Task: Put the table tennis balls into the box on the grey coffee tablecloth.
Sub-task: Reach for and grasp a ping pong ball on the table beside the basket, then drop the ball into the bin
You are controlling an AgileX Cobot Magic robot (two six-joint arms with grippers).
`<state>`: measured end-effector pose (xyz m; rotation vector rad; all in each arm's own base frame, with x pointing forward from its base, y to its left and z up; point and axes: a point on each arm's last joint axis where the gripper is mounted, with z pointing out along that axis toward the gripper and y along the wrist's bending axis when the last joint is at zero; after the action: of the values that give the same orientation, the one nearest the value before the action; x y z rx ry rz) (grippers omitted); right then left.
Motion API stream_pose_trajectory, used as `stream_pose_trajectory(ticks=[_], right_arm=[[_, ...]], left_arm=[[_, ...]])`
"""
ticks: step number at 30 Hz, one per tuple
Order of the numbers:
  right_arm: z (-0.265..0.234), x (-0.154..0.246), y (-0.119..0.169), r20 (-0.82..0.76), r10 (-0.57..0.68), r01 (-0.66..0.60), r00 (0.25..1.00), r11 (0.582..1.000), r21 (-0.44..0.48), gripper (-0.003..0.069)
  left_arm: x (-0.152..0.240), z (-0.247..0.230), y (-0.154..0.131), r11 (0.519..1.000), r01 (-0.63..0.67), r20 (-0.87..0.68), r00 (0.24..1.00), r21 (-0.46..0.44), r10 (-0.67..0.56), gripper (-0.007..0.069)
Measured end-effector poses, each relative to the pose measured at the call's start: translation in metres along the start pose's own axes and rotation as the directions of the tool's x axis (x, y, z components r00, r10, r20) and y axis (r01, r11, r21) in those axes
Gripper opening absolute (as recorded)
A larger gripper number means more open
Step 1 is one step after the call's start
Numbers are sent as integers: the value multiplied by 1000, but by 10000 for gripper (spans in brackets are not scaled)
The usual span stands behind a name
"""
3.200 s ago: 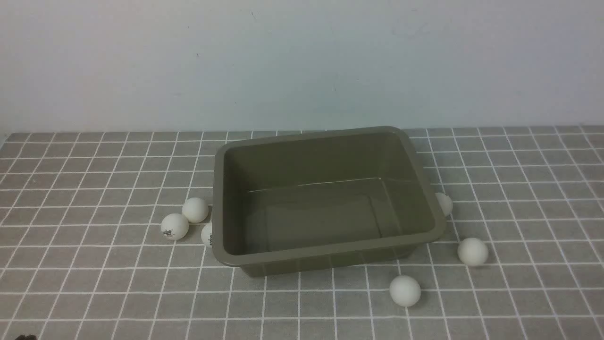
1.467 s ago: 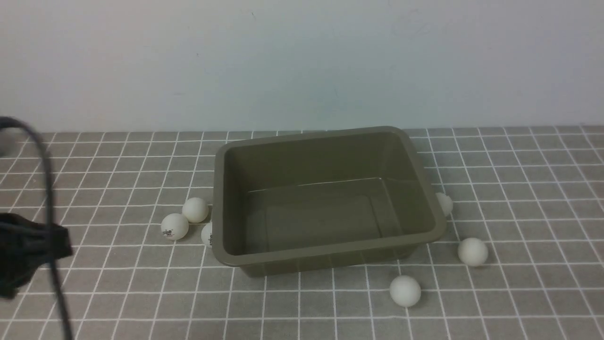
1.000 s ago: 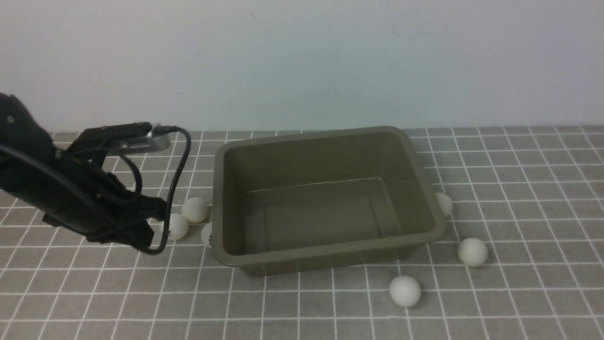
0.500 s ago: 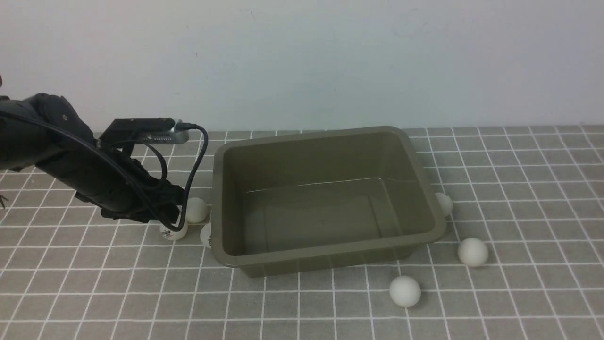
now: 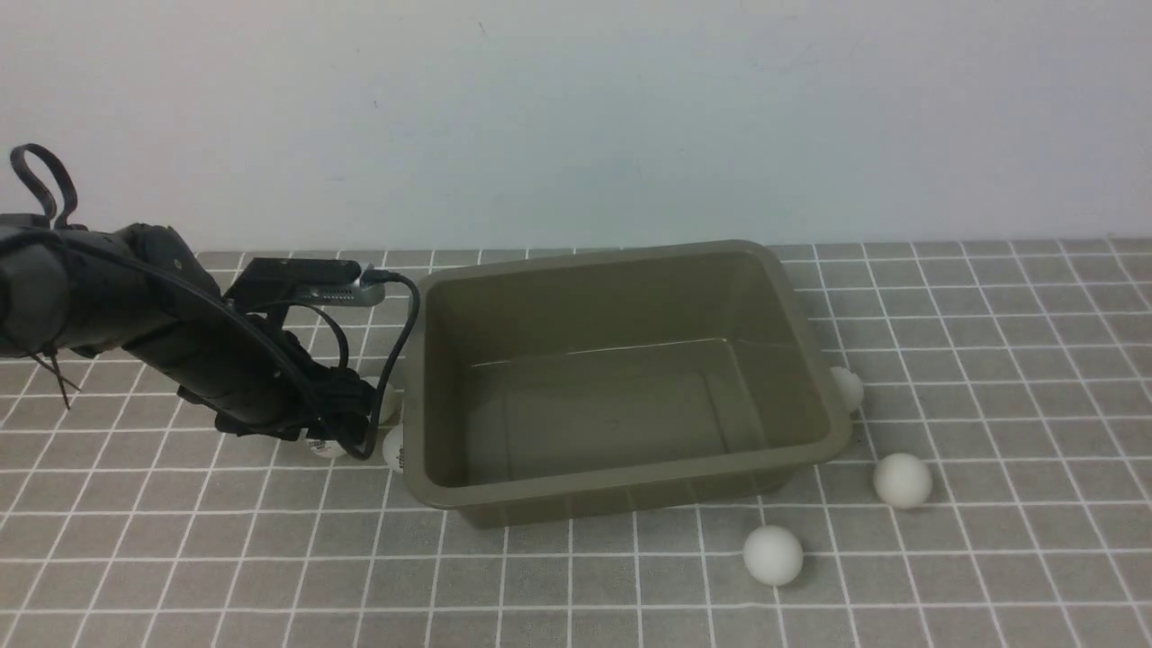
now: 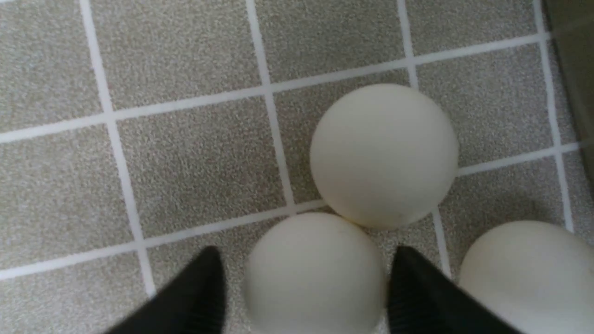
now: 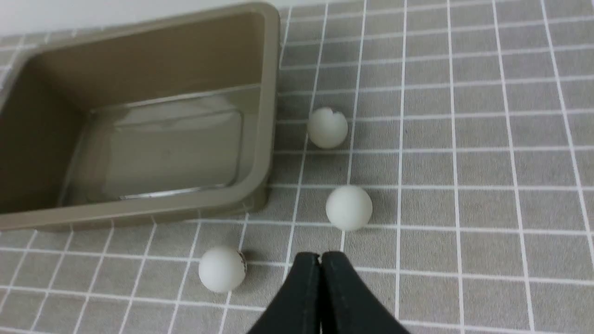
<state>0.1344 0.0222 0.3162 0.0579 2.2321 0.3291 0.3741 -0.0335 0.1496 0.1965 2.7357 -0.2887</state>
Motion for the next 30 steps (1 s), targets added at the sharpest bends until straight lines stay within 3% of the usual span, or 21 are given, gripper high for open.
stream_pose_trajectory(ticks=[2,6,11,17,18,23,26,29,30], right_arm=[[12,-1,-2,-59,6,-6,998,1000,13,-15],[39,0,-9,-171,31,-23,985,999,49,-11],[80,0,-18,-307,59,-31,950,995,93,48],[138,-20,-25,-416,45,-3,908,995,99,244],[153,-27,-24,-435,23,17,900,996,88,329],[199,-29,-15,-492,-23,57,870,997,55,511],[228,-21,-15,-542,-21,62,840,996,57,580],[254,-10,-21,-584,-10,64,812,995,73,592],[255,-9,-21,-585,-10,65,811,995,73,591]], left_arm=[[1,-3,0,999,-35,-32,999,-4,35,340],[2,-26,-2,995,-102,-146,984,-16,99,346],[-17,-86,-11,994,-80,-90,993,-72,73,346],[-37,-122,-62,991,-137,67,988,8,136,346],[-38,-115,-78,985,-171,78,983,37,167,346],[-33,-74,-109,972,-215,-5,976,91,216,351],[-30,-52,-117,975,-194,-55,978,105,200,449],[-34,-50,-121,978,-182,-65,980,106,190,584],[-34,-50,-121,977,-183,-67,979,106,191,584]])
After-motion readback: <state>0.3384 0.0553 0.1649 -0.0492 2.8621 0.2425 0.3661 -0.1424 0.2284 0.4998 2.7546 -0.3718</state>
